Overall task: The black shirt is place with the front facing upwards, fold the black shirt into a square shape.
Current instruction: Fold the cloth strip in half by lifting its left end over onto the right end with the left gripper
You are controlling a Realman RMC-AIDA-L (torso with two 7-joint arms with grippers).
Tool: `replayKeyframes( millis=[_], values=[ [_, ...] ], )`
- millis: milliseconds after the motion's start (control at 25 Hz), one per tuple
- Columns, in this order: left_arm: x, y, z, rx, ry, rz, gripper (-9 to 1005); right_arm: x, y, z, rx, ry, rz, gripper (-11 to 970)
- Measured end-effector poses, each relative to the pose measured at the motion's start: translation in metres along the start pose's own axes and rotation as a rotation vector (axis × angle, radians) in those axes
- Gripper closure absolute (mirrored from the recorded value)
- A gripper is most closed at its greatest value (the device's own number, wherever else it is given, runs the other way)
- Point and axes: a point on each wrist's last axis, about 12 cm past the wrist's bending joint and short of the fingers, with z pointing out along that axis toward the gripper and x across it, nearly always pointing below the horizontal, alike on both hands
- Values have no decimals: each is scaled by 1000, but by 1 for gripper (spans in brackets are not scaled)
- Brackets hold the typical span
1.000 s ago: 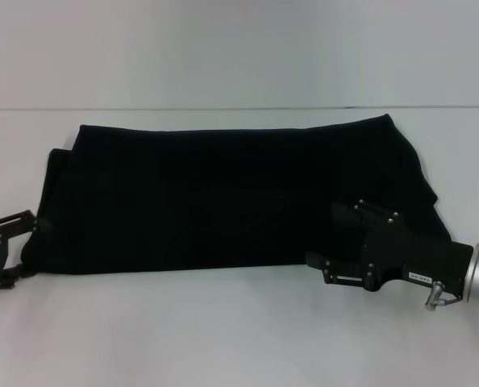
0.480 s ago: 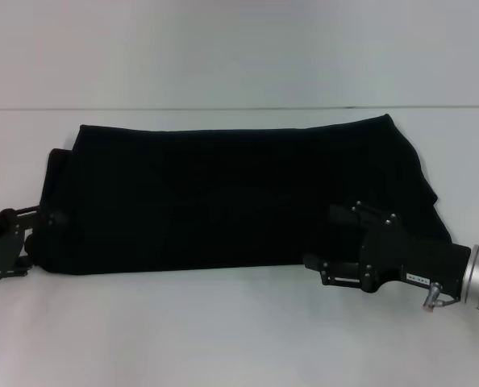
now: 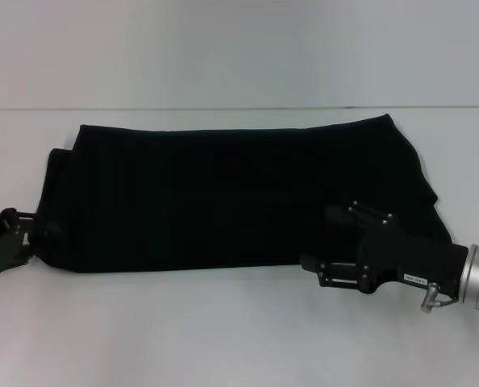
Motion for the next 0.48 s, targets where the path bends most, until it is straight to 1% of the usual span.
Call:
replayKeyframes(
  millis=[80, 240, 400, 480],
  values=[
    [0, 0, 0, 0, 0, 2, 420, 0, 1, 0, -4, 3, -1, 12],
    [0, 0, 0, -1, 0, 11, 665, 1, 2, 1, -12, 10, -3, 12],
    [0, 0, 0, -3, 0, 19, 885, 1, 2, 1, -15, 12, -2, 12],
    [-1, 1, -2, -1, -7, 20, 909, 2, 3, 2, -16, 12, 1, 11]
  ],
)
